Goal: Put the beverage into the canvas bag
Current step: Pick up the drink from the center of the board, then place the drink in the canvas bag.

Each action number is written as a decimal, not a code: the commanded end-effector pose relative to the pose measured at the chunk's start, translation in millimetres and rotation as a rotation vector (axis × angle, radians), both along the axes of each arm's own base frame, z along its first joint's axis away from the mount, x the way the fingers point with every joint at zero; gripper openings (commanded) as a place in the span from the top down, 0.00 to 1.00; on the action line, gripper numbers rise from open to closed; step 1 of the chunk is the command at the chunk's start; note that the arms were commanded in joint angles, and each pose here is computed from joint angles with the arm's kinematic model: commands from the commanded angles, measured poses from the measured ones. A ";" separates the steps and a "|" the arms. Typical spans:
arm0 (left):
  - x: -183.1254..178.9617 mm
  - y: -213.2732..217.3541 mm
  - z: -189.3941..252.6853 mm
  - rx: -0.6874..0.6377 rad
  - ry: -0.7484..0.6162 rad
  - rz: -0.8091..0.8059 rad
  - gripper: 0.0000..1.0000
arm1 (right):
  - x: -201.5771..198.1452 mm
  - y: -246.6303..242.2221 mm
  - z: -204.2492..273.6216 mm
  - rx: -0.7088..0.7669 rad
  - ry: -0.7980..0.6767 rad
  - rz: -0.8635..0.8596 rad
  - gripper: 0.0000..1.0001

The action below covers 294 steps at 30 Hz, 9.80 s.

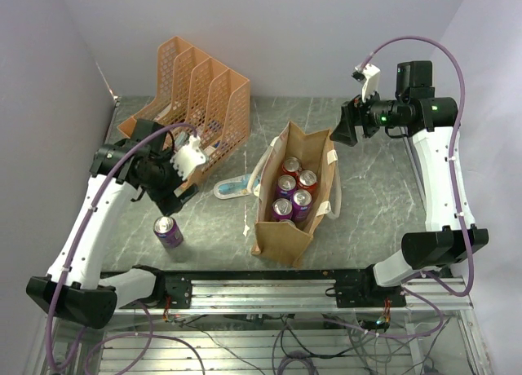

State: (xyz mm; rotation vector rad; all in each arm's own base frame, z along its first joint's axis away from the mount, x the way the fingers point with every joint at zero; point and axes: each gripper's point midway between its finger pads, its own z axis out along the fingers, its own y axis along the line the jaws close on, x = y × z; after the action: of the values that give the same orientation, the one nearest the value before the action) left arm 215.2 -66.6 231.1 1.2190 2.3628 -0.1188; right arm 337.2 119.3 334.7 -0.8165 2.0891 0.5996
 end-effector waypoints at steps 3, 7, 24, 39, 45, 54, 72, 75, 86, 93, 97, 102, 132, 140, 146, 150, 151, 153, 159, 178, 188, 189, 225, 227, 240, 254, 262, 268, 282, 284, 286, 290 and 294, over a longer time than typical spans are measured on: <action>-52.5 25.7 -41.3 0.130 0.218 -0.096 0.02 | 3.5 1.6 0.4 0.013 -0.012 0.012 0.17; -44.5 35.9 -61.7 0.195 0.217 -0.102 0.02 | 0.9 1.5 3.4 0.015 -0.020 0.011 0.17; -29.9 47.0 -117.7 0.215 0.305 -0.094 0.02 | -10.0 -6.3 0.8 0.004 -0.022 -0.009 0.17; -26.8 39.4 -131.3 0.164 0.276 -0.033 0.38 | -10.6 -14.6 -3.6 -0.006 -0.019 -0.036 0.17; -6.4 21.2 -71.6 0.075 0.156 -0.095 0.59 | -11.9 -16.3 -4.8 -0.004 -0.016 -0.041 0.17; 34.6 -39.5 71.0 -0.233 -0.091 -0.175 0.93 | -13.5 -18.3 -5.0 0.000 -0.015 -0.045 0.17; 17.8 -218.4 183.6 -0.576 -0.287 -0.607 0.93 | -18.3 -31.1 -11.6 -0.010 -0.001 -0.066 0.20; 16.7 -234.3 170.2 -0.553 -0.267 -0.657 0.93 | -17.7 -34.3 -13.0 -0.010 0.004 -0.076 0.20; -14.0 -269.9 99.2 -0.410 -0.068 -0.846 0.93 | -13.4 -32.3 -10.7 0.021 0.012 -0.062 0.23; -31.0 -301.6 65.7 -0.321 0.006 -0.915 0.93 | -24.8 -25.1 -3.3 0.047 -0.004 -0.026 0.24; -33.3 -316.6 48.5 -0.289 0.029 -0.938 0.93 | -33.4 -24.0 6.2 0.052 -0.036 -0.021 0.24; -30.7 -333.7 28.2 -0.259 0.041 -0.939 0.93 | -48.5 -25.8 7.1 0.036 -0.055 -0.028 0.24; -37.9 -348.8 -66.9 -0.033 0.139 -0.913 0.93 | -76.0 -34.5 -1.4 0.026 -0.055 -0.086 0.24; -41.2 -350.5 -85.5 0.009 0.177 -0.887 0.91 | -71.8 -36.8 -1.9 0.020 -0.054 -0.094 0.24; -45.0 -346.5 -98.5 0.037 0.205 -0.880 0.87 | -74.2 -38.1 -5.9 0.027 -0.040 -0.101 0.24; -46.3 -344.9 -102.3 0.041 0.214 -0.888 0.84 | -77.5 -35.3 -8.6 0.044 -0.024 -0.093 0.24; -47.5 -344.8 -102.6 0.039 0.217 -0.893 0.83 | -77.9 -34.9 -9.4 0.047 -0.021 -0.092 0.24; -47.8 -344.6 -102.7 0.035 0.216 -0.901 0.80 | -78.1 -34.2 -10.5 0.051 -0.016 -0.089 0.24; -50.9 -346.6 -96.7 0.010 0.212 -0.924 0.68 | -75.0 -36.0 -11.0 0.041 -0.017 -0.094 0.24; -33.6 -319.1 -71.6 0.142 0.147 -0.857 0.93 | -72.0 -38.0 -17.4 0.030 -0.001 -0.097 0.24; -34.8 -321.0 -79.9 0.148 0.173 -0.864 0.93 | -69.3 -38.5 -19.0 0.029 0.007 -0.097 0.24; -35.2 -323.3 -81.1 0.141 0.174 -0.866 0.93 | -69.2 -38.3 -19.4 0.029 0.010 -0.097 0.24; -43.1 -350.0 -76.6 0.007 0.179 -0.871 0.18 | -66.3 -39.4 -21.0 0.024 0.013 -0.099 0.24; -43.3 -352.1 -72.7 -0.008 0.172 -0.869 0.12 | -67.3 -39.7 -21.7 0.022 0.014 -0.101 0.24; -39.7 -357.6 -39.4 -0.074 0.080 -0.880 0.02 | -67.5 -40.0 -19.7 0.023 0.008 -0.104 0.24; -19.7 -365.2 11.8 -0.141 -0.117 -0.849 0.04 | -60.2 -38.3 -13.4 0.037 0.004 -0.098 0.24; 0.9 -357.5 53.6 -0.206 -0.236 -0.767 0.04 | -44.5 -39.5 -0.3 0.046 -0.021 -0.114 0.23; 36.1 -330.1 104.9 -0.304 -0.343 -0.625 0.01 | -16.9 -58.3 16.2 0.007 -0.065 -0.250 0.18; 137.7 -169.9 175.6 -0.387 -0.546 0.035 0.01 | 28.3 -172.4 36.6 -0.259 -0.168 -0.821 0.00; 148.8 -136.8 179.1 -0.387 -0.570 0.154 0.01 | 29.7 -180.4 39.3 -0.263 -0.177 -0.881 0.00; 154.7 -106.3 183.0 -0.382 -0.600 0.251 0.01 | 30.2 -185.8 45.8 -0.253 -0.196 -0.931 0.00; 155.3 -54.6 183.4 -0.359 -0.647 0.410 0.01 | 27.9 -186.8 70.4 -0.227 -0.254 -0.955 0.00; 144.2 -12.1 199.4 -0.394 -0.798 0.568 0.01 | 15.2 -182.3 97.8 -0.176 -0.315 -0.966 0.00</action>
State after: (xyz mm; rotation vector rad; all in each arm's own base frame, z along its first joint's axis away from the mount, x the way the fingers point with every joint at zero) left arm 368.9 -115.4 390.8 0.5267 1.9093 0.0171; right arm 363.6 -59.6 390.9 0.0055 2.0810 -0.2172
